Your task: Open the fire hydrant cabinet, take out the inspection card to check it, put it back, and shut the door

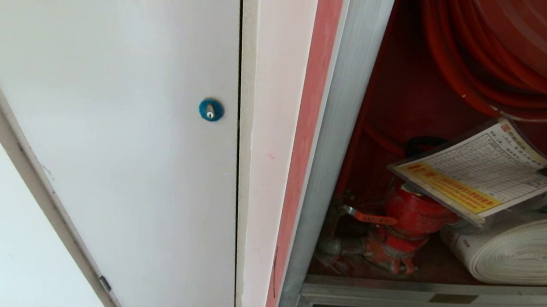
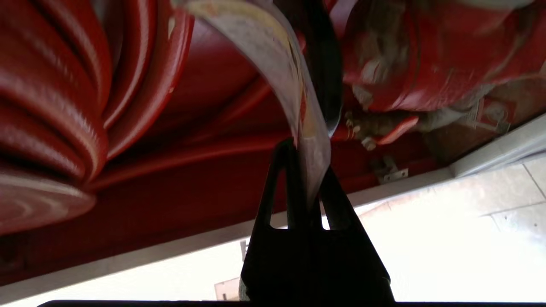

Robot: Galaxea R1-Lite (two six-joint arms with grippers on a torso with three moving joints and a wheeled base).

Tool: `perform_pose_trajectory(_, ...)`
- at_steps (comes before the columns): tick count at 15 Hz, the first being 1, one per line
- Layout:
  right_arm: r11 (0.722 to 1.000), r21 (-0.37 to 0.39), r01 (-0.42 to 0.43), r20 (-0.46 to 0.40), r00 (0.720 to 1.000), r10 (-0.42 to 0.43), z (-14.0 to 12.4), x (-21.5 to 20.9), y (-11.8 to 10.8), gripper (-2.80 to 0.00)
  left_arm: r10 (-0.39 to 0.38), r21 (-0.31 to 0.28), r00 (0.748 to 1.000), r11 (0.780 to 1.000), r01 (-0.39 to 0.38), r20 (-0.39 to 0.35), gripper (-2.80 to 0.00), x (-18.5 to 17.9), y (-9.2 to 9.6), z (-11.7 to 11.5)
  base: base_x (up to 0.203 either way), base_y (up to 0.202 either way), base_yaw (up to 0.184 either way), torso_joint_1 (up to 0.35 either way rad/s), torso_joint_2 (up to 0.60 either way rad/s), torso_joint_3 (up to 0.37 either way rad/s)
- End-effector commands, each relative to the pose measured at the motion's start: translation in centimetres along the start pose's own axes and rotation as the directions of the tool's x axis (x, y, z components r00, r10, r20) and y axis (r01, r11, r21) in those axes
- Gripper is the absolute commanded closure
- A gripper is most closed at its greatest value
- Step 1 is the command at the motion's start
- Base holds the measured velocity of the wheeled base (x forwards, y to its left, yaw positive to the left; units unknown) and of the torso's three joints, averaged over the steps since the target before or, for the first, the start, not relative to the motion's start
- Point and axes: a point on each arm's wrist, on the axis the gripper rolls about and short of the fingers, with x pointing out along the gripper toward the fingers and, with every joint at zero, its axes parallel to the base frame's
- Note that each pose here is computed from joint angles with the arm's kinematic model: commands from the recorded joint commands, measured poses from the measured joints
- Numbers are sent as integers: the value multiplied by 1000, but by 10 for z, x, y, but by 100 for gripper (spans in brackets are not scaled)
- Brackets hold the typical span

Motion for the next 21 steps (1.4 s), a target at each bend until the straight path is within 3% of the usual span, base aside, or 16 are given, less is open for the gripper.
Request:
perform_pose_trajectory(1,999,30,12,-15,1000,-12,11,10,-9,0,1,0,1000,1000,-1,-2,0,0,0,0,0,0,0,0,0,0)
perform_pose_trajectory(6,999,35,13,-47,999,-11,22,23,-15,0,1,0,1000,1000,-1,-2,0,0,0,0,0,0,0,0,0,0)
perform_pose_trajectory(12,1000,11,-16,-80,997,17,-10,3,-16,0,1,0,1000,1000,-1,1,0,0,0,0,0,0,0,0,0,0)
perform_pose_trajectory(21,996,-41,-85,-74,994,81,-64,-45,8,0,1,0,1000,1000,-1,-1,0,0,0,0,0,0,0,0,0,0)
